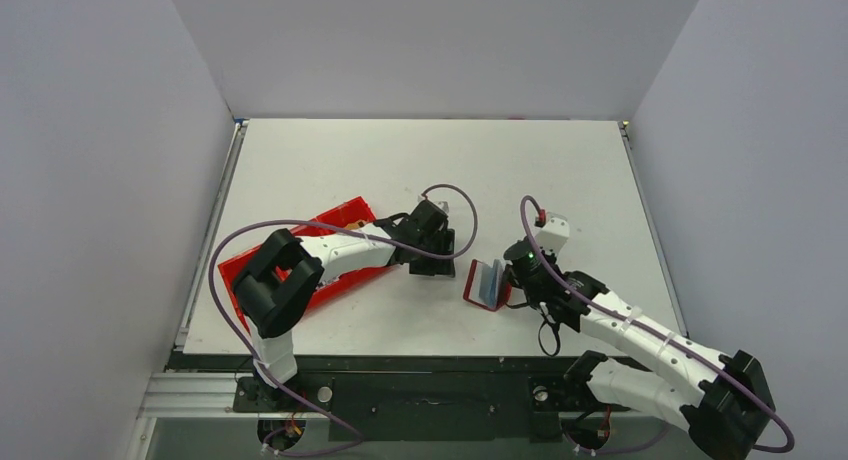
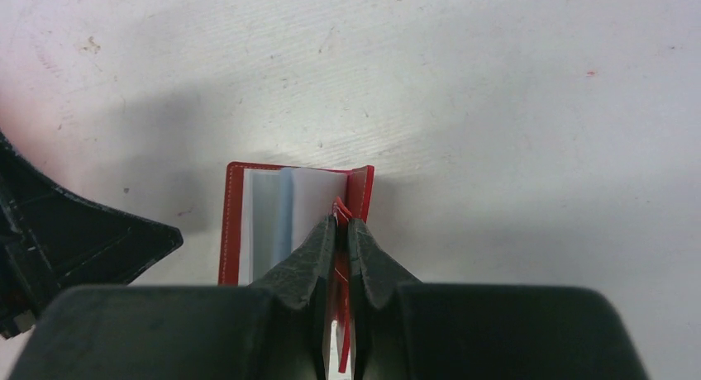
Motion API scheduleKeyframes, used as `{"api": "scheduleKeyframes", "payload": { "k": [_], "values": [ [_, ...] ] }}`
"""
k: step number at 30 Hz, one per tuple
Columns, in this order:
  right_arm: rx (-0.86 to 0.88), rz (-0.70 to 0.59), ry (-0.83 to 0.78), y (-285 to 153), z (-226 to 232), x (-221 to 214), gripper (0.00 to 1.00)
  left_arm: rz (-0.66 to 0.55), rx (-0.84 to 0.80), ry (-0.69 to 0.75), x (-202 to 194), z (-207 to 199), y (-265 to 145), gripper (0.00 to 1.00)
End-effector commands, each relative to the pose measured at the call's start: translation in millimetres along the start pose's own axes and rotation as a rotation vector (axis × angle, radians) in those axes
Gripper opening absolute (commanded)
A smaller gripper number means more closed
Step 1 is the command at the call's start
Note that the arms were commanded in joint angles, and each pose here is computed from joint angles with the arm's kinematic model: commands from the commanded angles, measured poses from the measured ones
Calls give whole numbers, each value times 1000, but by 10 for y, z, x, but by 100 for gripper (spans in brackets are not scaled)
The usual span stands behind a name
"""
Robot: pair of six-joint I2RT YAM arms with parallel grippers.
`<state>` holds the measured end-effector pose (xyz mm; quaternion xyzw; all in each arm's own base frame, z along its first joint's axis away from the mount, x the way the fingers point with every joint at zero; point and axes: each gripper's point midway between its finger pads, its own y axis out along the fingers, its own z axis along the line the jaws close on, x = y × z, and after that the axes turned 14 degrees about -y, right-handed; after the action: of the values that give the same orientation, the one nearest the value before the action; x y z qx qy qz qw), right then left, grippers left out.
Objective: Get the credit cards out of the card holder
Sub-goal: Open the card holder at the center of the board.
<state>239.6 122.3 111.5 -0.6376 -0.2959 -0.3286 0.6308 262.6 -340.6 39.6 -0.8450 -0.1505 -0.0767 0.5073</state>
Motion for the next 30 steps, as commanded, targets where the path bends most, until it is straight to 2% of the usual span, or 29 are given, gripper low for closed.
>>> {"api": "scheduleKeyframes", "payload": {
  "k": [1, 5, 11, 18, 25, 30],
  "values": [
    [-44, 5, 6, 47, -93, 90, 0, -19, -71, -9, 39, -193, -21, 52],
    [-142, 84, 9, 170, -336, -65, 0, -18, -70, -6, 20, -189, -26, 52],
    [-198, 148, -7, 347, -409, -212, 0, -13, -88, -3, 12, -259, -38, 52],
    [-196, 228, 18, 664, -419, -331, 0, -11, -78, 5, -14, -270, -47, 52],
    [-90, 277, -17, 1020, -5, -366, 0, -60, -17, -45, 27, -104, -87, 52],
    [-2, 279, -100, 1030, 483, -415, 0, -94, 21, -72, 44, 57, -129, 51]
  ]
}}
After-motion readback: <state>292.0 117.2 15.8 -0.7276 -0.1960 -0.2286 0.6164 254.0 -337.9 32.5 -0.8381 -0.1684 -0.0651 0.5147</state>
